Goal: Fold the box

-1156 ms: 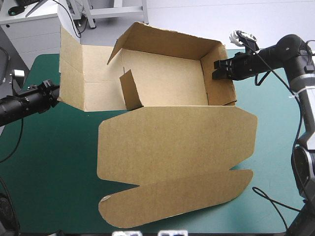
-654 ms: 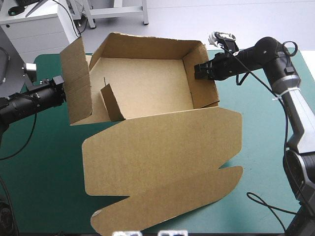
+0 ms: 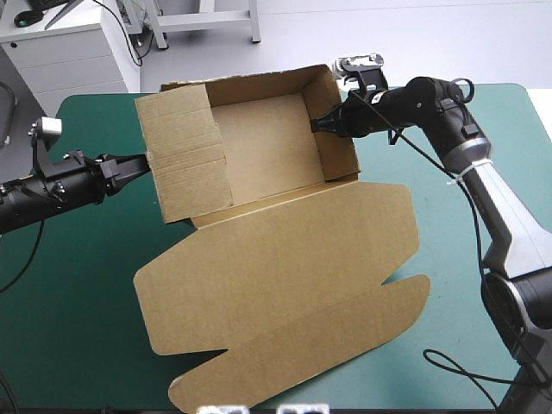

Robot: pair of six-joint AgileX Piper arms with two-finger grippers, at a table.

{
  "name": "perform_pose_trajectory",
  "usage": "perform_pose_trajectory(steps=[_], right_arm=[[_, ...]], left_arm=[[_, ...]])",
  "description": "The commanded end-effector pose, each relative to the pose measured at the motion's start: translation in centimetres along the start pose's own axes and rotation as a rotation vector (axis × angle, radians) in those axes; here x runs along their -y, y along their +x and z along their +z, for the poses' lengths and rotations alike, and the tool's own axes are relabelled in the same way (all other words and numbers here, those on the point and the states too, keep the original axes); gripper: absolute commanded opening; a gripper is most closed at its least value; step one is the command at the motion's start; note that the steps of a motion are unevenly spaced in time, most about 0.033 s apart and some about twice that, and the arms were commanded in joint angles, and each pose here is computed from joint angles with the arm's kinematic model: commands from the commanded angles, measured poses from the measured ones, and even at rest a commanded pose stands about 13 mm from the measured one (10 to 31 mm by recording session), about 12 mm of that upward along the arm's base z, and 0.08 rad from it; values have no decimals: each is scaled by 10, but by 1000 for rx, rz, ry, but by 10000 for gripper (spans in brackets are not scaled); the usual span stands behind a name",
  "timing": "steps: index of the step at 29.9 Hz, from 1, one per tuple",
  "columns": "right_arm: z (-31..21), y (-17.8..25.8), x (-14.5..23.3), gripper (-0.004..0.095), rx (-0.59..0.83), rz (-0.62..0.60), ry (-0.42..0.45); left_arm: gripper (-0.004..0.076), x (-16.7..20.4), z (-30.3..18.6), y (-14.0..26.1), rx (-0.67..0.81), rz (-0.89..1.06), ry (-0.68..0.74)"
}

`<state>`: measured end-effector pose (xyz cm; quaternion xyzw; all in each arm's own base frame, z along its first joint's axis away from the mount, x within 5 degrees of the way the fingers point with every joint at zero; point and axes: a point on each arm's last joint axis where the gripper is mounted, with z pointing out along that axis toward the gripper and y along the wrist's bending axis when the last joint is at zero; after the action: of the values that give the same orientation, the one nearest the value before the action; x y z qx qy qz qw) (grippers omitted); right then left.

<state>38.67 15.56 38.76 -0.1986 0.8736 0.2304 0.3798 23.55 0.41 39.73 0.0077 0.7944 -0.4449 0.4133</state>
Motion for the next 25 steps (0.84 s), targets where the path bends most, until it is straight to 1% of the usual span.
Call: perform_pose_trajectory(steps=[1, 4, 7, 10, 11, 14, 16, 19, 25], right_arm=[[-29, -22, -24, -4, 168, -33, 3], [-26, -22, -32, 1, 179, -61, 34], [-24, -22, -39, 1, 187, -86, 55], [-21, -22, -44, 1, 196, -104, 66], [-21, -23, -44, 1, 199, -104, 64], [-19, -22, -43, 1, 197, -80, 64], [-18, -22, -43, 1, 195, -79, 65], [-15, -21, -42, 1, 187, -62, 66], [-15, -22, -42, 1, 194, -64, 68]], left_arm=[[8, 23, -5, 0, -3, 21, 110], [20, 23, -5, 0, -5, 23, 104], [81, 20, -5, 2, -24, 34, 78], [195, 18, -5, 3, -45, 45, 51], [248, 17, -5, 4, -51, 49, 42], [353, 16, -5, 5, -57, 51, 35], [392, 17, -5, 5, -58, 50, 36], [417, 18, -3, 6, -66, 53, 44], [426, 23, 3, 10, -99, 67, 65]])
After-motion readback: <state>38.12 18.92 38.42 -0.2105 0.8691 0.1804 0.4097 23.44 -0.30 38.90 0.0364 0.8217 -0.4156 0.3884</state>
